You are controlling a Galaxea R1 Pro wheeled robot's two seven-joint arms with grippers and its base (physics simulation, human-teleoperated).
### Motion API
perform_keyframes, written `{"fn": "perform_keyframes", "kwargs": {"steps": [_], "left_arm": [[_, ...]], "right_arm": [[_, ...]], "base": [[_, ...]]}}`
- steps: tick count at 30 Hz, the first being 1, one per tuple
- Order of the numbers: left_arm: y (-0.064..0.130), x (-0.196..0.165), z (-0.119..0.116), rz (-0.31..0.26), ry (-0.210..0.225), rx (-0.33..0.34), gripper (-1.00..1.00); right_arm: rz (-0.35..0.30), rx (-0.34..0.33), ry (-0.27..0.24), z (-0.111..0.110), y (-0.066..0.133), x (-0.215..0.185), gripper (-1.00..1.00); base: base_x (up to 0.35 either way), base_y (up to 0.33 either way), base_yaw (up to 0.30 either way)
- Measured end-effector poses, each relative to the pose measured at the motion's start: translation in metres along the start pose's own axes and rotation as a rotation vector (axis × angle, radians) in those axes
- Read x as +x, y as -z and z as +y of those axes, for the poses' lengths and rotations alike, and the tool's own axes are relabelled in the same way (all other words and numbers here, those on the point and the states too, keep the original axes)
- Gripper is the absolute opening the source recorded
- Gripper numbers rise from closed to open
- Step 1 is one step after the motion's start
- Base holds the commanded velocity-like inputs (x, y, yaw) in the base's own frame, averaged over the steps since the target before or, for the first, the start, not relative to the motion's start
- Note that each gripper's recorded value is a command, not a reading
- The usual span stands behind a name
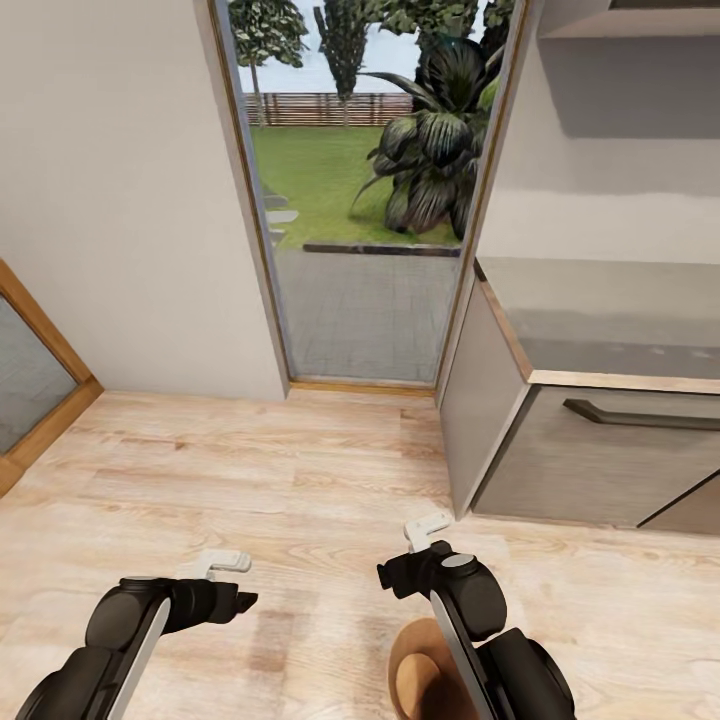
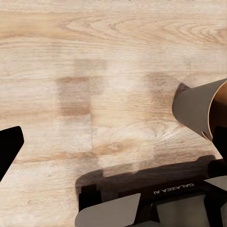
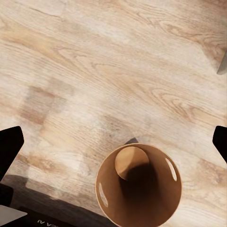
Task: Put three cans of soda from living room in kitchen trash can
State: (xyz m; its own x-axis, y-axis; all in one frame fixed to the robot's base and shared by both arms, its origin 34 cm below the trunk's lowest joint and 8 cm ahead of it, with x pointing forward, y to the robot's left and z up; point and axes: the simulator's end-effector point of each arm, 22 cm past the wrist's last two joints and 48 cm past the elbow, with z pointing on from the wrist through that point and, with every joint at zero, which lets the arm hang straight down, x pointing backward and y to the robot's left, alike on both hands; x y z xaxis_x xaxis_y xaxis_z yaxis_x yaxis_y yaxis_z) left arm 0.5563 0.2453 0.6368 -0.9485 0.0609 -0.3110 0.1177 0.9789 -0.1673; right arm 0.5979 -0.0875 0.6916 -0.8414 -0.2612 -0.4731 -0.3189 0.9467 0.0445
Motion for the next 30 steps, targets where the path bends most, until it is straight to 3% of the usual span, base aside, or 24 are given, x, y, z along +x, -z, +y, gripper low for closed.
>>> {"fn": "perform_keyframes", "kwargs": {"steps": [20,27,28,30], "left_arm": [[0.0,0.0,0.002,-0.001,0.005,-0.003,1.0],[-0.002,0.0,0.004,-0.008,0.0,-0.006,1.0],[-0.009,0.01,0.009,0.014,0.004,-0.013,1.0],[-0.013,0.015,0.01,0.026,0.008,-0.013,1.0]], "right_arm": [[0.008,-0.006,0.009,0.003,-0.002,0.004,1.0],[0.097,-0.012,0.014,0.007,-0.019,0.037,1.0],[0.145,-0.009,0.014,0.006,-0.027,0.055,1.0],[0.159,-0.008,0.015,0.006,-0.03,0.061,1.0]], "base": [[0.0,0.0,0.0],[0.0,0.0,0.0],[0.0,0.0,0.0],[0.0,0.0,0.0]]}}
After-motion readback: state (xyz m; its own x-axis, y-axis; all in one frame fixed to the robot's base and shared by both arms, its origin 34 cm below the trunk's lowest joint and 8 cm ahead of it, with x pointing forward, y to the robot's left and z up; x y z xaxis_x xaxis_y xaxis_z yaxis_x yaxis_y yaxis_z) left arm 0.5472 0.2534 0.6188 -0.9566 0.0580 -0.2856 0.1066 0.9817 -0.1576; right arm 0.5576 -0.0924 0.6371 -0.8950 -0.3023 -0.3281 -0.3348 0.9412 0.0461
